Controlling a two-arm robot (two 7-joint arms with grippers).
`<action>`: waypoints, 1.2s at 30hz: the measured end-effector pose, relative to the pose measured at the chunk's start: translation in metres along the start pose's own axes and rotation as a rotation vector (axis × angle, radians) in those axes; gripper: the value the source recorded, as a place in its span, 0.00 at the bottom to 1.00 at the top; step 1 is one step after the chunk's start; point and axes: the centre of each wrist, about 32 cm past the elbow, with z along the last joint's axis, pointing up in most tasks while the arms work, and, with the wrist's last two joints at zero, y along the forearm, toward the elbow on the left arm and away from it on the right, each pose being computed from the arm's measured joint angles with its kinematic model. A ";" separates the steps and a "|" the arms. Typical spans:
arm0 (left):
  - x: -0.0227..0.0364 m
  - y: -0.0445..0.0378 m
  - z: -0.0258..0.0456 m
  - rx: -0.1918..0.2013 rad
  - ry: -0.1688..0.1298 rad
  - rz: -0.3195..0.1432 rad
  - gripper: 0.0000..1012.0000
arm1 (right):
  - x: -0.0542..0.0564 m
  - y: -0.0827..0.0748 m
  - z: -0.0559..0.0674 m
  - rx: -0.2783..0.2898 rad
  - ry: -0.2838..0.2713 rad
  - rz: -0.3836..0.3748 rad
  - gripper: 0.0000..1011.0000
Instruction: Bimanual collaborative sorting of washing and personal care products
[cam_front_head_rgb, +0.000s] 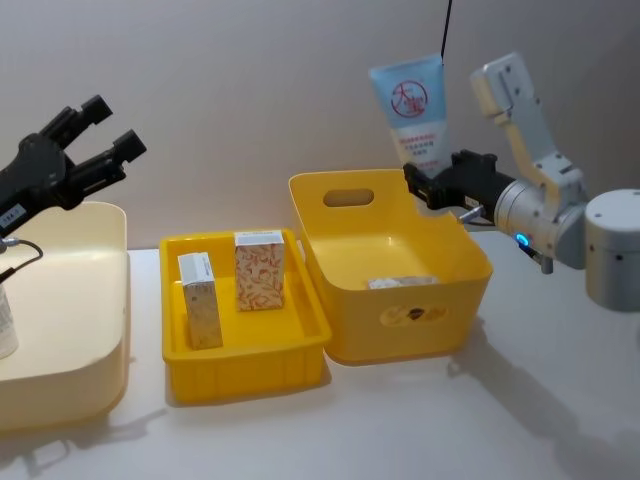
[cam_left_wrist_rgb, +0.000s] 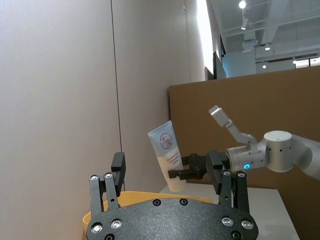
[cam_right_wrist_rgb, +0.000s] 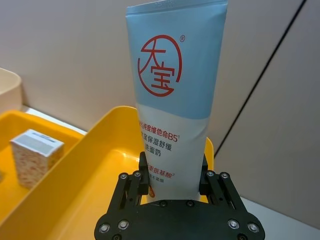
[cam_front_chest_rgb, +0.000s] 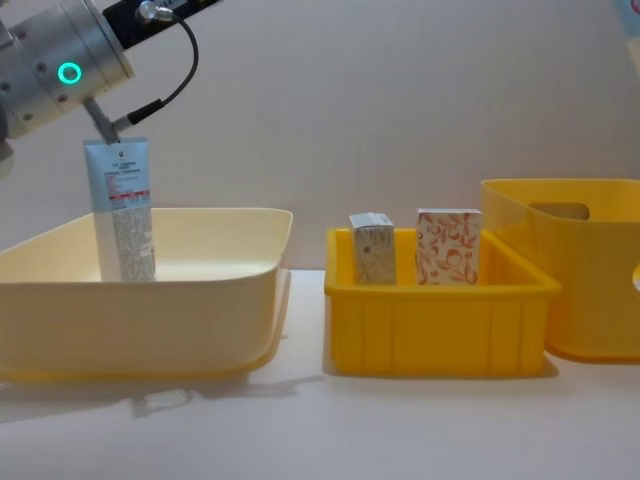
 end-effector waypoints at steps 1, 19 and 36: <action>0.0000 0.0000 0.0000 0.000 0.000 0.000 0.99 | 0.000 0.001 -0.001 -0.005 0.000 -0.008 0.51; 0.0000 0.0000 0.0000 0.000 0.000 0.000 0.99 | -0.003 0.027 -0.017 -0.056 -0.008 -0.071 0.82; 0.0000 0.0000 0.0000 0.000 0.000 0.000 0.99 | -0.004 0.033 -0.021 -0.068 -0.012 -0.082 0.99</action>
